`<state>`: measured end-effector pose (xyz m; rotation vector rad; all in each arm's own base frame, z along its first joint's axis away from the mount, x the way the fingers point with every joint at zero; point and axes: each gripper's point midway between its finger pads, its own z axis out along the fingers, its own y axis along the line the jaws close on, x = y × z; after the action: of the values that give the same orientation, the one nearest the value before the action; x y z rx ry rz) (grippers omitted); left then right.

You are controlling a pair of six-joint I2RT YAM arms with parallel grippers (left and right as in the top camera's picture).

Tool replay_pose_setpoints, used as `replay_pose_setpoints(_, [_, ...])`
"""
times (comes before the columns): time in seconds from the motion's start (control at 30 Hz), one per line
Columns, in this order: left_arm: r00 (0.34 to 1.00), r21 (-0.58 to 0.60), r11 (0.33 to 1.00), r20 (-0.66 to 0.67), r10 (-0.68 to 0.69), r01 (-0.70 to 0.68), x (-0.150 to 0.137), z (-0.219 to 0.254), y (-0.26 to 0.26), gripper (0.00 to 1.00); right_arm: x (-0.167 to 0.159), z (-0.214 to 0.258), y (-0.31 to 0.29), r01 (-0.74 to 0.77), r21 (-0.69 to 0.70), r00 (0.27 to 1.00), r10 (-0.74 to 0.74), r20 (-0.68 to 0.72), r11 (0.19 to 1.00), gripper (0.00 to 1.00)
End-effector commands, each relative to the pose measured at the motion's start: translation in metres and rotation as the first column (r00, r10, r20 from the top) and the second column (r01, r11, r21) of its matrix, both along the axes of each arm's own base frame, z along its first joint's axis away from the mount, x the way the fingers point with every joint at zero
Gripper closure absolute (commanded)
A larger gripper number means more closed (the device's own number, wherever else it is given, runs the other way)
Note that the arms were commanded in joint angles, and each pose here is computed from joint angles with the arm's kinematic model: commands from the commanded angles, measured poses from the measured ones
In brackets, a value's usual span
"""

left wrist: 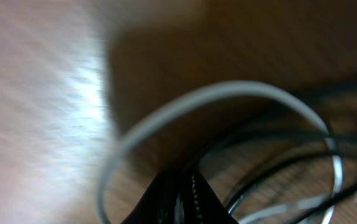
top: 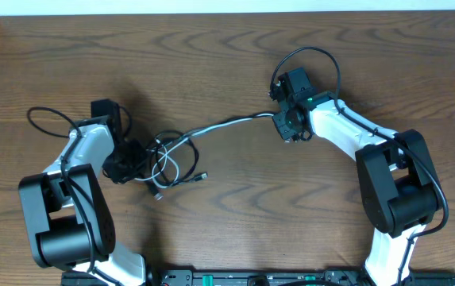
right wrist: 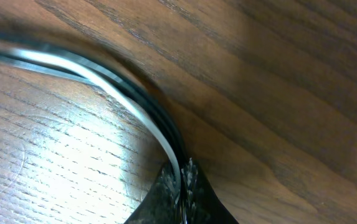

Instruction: Untangle cables

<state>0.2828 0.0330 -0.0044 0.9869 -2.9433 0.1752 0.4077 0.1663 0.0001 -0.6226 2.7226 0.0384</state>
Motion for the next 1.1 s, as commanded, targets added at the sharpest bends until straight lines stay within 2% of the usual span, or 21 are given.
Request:
replay_pose_setpoints(0.0, [0.990,-0.127,0.982,0.020,-0.139,0.141,0.000,-0.007,-0.036,0.89,-0.022,-0.036,-0.014,0.008,-0.056,0.995,-0.014,-0.101,0.998,0.99])
replay_pose_setpoints(0.13, [0.975,-0.150,0.963,0.058,-0.216,0.222,0.005,-0.004,-0.054,0.87,-0.022,-0.036,-0.014,0.009,-0.055,0.995,-0.014,-0.101,0.998,0.99])
replay_pose_setpoints(0.27, [0.967,-0.143,0.958,0.100,-0.235,0.248,0.019,0.007,-0.060,0.91,-0.018,-0.035,-0.014,0.011,-0.056,0.996,-0.016,-0.083,0.998,0.98])
replay_pose_setpoints(0.4, [0.951,-0.185,0.945,0.208,-0.230,0.270,0.042,0.026,-0.071,0.92,-0.004,-0.011,-0.007,0.027,-0.024,0.999,-0.028,-0.034,0.999,0.78])
replay_pose_setpoints(0.5, [0.933,-0.221,0.931,0.283,-0.224,0.291,0.055,0.034,-0.080,0.92,0.010,0.023,0.006,0.017,0.030,0.999,-0.018,0.030,0.999,0.53])
replay_pose_setpoints(0.57, [0.923,-0.225,0.927,0.312,-0.223,0.300,0.062,0.036,-0.082,0.93,0.016,0.050,0.019,-0.005,0.089,0.998,-0.001,0.070,0.996,0.48])
replay_pose_setpoints(0.67, [0.917,-0.218,0.927,0.330,-0.224,0.305,0.066,0.037,-0.082,0.93,0.016,0.082,0.042,-0.063,0.203,0.994,0.042,0.104,0.977,0.46])
replay_pose_setpoints(0.77, [0.913,-0.213,0.927,0.341,-0.226,0.309,0.069,0.038,-0.083,0.93,0.011,0.101,0.059,-0.041,0.314,0.995,0.011,0.096,0.948,0.44])
replay_pose_setpoints(0.9, [0.910,-0.214,0.926,0.347,-0.225,0.311,0.070,0.038,-0.083,0.93,0.003,0.098,0.072,0.040,0.393,0.999,-0.049,0.015,0.919,0.45])
replay_pose_setpoints(1.07, [0.886,-0.313,0.875,0.403,-0.229,0.368,0.071,0.049,-0.104,0.93,-0.010,0.080,0.093,0.066,0.419,0.997,-0.043,-0.064,0.906,0.50])
